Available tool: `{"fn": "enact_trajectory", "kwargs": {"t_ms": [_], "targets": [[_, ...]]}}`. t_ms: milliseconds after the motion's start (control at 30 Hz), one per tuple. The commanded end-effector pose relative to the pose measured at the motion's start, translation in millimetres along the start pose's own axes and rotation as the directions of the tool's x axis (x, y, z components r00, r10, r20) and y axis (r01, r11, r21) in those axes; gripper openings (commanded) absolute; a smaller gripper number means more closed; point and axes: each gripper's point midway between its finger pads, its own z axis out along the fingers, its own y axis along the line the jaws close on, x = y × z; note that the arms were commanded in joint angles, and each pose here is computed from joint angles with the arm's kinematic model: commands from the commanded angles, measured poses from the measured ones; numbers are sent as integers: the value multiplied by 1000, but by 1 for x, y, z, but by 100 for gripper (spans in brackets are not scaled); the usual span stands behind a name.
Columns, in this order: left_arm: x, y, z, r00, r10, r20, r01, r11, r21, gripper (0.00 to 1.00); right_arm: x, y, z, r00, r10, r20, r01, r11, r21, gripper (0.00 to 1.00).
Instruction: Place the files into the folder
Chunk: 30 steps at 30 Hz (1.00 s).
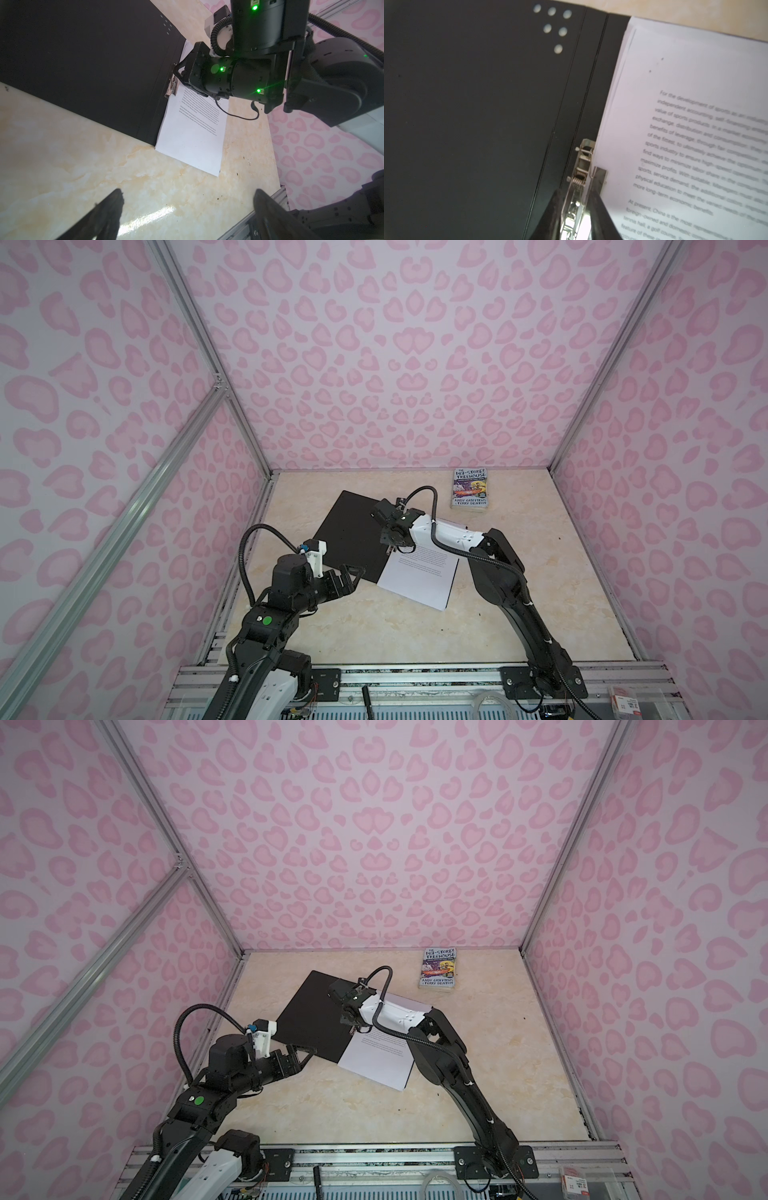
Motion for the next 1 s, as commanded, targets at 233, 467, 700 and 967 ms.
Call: {"fn": "enact_trajectory", "kwargs": {"t_ms": [233, 467, 700, 967], "targets": [[-3, -2, 1, 1000, 20, 8, -21, 1000, 11, 99, 13, 1, 11, 999, 20, -34, -20, 1000, -2, 25], [-3, 0, 2, 1000, 17, 13, -17, 1000, 1, 99, 17, 2, 16, 998, 29, -49, -29, 1000, -4, 22], [-4, 5, 5, 1000, 1, 15, -1, 1000, -17, 99, 23, 4, 22, 997, 5, -80, -5, 1000, -5, 12], [0, 12, 14, 1000, -20, -5, 20, 999, -27, 98, 16, -9, 18, 996, 33, -87, -35, 999, -23, 8]]}}
